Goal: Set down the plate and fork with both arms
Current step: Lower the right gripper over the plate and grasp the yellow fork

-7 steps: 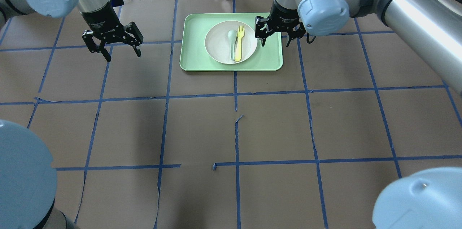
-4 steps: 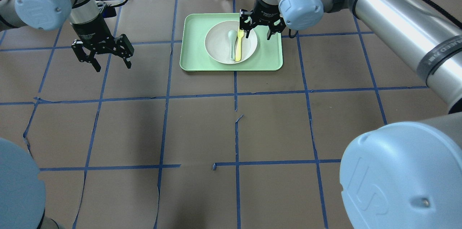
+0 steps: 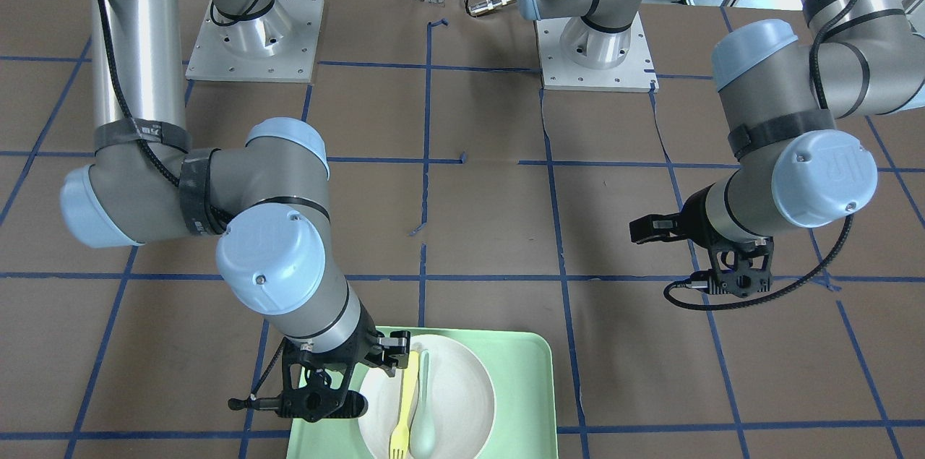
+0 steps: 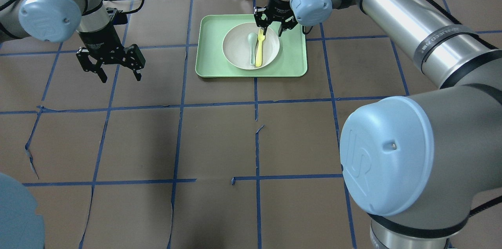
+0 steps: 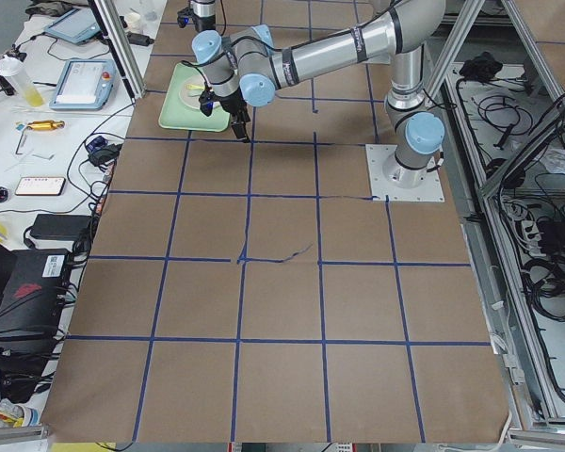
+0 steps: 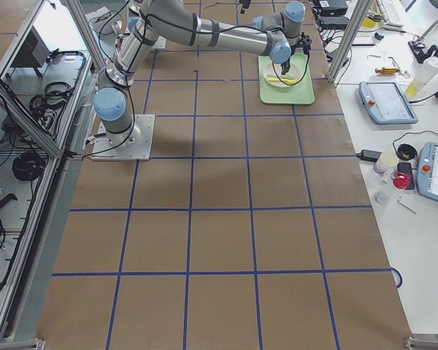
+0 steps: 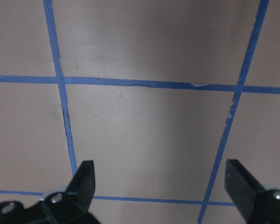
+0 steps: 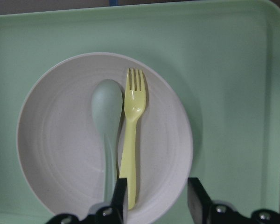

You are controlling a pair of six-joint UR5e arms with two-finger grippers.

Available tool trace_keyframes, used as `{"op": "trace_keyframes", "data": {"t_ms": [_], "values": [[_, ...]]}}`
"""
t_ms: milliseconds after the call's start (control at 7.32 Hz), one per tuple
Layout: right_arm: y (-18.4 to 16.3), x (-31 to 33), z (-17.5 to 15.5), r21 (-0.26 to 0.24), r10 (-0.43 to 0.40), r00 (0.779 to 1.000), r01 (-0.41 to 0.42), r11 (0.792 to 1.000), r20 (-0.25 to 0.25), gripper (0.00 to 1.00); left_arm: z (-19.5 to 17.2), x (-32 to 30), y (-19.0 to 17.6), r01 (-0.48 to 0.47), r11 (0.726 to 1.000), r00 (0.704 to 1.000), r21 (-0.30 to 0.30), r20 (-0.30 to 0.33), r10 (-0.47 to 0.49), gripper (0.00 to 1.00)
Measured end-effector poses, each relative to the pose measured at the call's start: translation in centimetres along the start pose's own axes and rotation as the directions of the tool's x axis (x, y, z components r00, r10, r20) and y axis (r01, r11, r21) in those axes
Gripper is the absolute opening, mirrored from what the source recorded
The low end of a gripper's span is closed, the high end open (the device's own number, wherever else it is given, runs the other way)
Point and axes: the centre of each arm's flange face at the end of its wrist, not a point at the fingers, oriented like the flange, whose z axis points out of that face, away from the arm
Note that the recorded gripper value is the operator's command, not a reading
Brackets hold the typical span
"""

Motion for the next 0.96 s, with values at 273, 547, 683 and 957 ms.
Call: {"op": "trace_keyframes", "data": {"t_ms": [273, 547, 683, 957], "values": [[-0.5, -0.8, 2.2, -0.004, 0.010, 1.000, -0.010, 1.000, 0.001, 0.49, 1.0, 0.1, 0.2, 0.002, 1.000, 1.000, -0.002, 0.001, -0.002, 1.00], [-0.2, -2.4, 3.5, -0.010, 0.022, 1.000, -0.022, 1.000, -0.003, 0.50, 2.3, 0.1, 0.1, 0.003, 1.000, 1.000, 0.013, 0.002, -0.003, 1.00], [-0.2, -2.6, 4.6, -0.016, 0.023, 1.000, -0.023, 1.000, -0.012, 0.50, 2.7, 0.0, -0.1, 0.006, 1.000, 1.000, 0.024, 0.002, -0.006, 1.00], [-0.2, -2.7, 6.2, -0.026, 0.024, 1.000, -0.024, 0.999, -0.020, 0.49, 2.9, -0.1, -0.2, 0.007, 0.999, 1.000, 0.035, 0.003, -0.007, 1.00]]}}
